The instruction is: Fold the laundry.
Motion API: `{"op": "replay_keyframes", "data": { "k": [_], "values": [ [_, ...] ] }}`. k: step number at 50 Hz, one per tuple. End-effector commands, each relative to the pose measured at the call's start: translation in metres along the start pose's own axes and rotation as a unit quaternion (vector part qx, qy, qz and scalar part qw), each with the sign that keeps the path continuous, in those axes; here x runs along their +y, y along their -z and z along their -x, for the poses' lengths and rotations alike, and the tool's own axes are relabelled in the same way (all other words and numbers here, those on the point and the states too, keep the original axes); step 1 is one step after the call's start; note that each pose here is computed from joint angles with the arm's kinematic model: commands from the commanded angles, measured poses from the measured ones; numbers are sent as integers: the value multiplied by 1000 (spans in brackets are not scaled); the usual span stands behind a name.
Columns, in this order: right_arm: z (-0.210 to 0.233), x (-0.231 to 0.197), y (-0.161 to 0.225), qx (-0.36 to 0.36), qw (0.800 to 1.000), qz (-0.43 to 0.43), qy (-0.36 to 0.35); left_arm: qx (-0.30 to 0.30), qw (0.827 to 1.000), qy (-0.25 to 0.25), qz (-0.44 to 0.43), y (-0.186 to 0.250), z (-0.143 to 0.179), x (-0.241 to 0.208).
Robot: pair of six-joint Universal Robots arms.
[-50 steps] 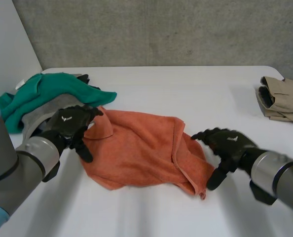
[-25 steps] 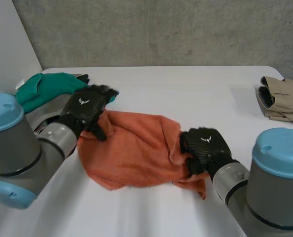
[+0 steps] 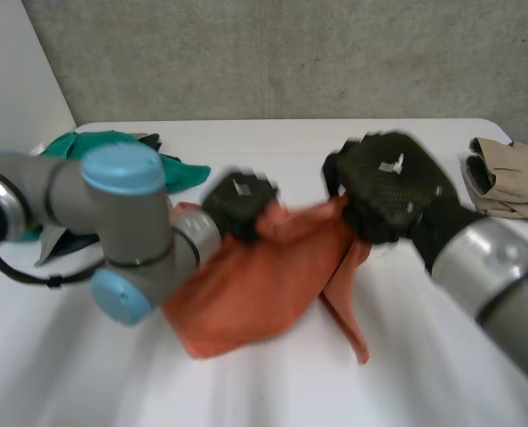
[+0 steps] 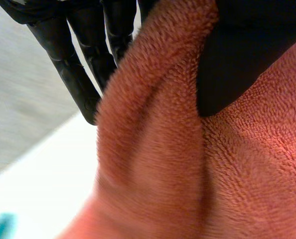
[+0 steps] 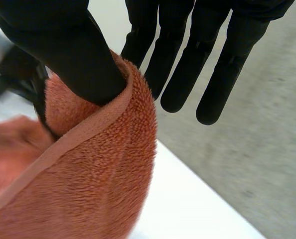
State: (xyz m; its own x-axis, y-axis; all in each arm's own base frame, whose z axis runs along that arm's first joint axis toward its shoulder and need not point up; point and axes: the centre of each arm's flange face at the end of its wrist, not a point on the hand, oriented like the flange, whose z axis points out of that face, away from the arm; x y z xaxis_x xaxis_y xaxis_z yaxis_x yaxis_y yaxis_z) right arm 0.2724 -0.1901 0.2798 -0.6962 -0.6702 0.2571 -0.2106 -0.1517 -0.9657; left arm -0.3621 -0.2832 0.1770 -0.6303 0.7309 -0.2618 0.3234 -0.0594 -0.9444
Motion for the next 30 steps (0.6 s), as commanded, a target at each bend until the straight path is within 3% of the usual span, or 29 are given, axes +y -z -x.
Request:
{"op": "replay_keyframes", "data": {
  "k": [1, 3, 7, 11, 14, 17, 22, 30],
  "values": [
    [-55, -20, -64, 109, 992, -45, 41, -190, 954, 9, -233, 8, 77, -115],
    [-64, -33, -74, 136, 987, -74, 42, -186, 934, 2, -304, 17, 81, -148],
    [-86, -77, -92, 201, 960, -195, 27, -178, 912, -9, -369, 37, 81, -186],
    [-92, -95, -98, 209, 940, -271, 20, -194, 909, -3, -368, 50, 81, -191],
    [-88, -89, -100, 200, 940, -275, 19, -202, 922, 9, -331, 53, 77, -171],
    [-75, -66, -102, 177, 955, -238, 19, -197, 937, 17, -288, 52, 69, -145],
    [-49, 0, -103, 129, 982, -137, 23, -163, 971, 35, -170, 55, 33, -67],
    [-20, 99, -83, 77, 995, 21, 53, -106, 993, 51, -14, 84, -16, 15]
  ]
}}
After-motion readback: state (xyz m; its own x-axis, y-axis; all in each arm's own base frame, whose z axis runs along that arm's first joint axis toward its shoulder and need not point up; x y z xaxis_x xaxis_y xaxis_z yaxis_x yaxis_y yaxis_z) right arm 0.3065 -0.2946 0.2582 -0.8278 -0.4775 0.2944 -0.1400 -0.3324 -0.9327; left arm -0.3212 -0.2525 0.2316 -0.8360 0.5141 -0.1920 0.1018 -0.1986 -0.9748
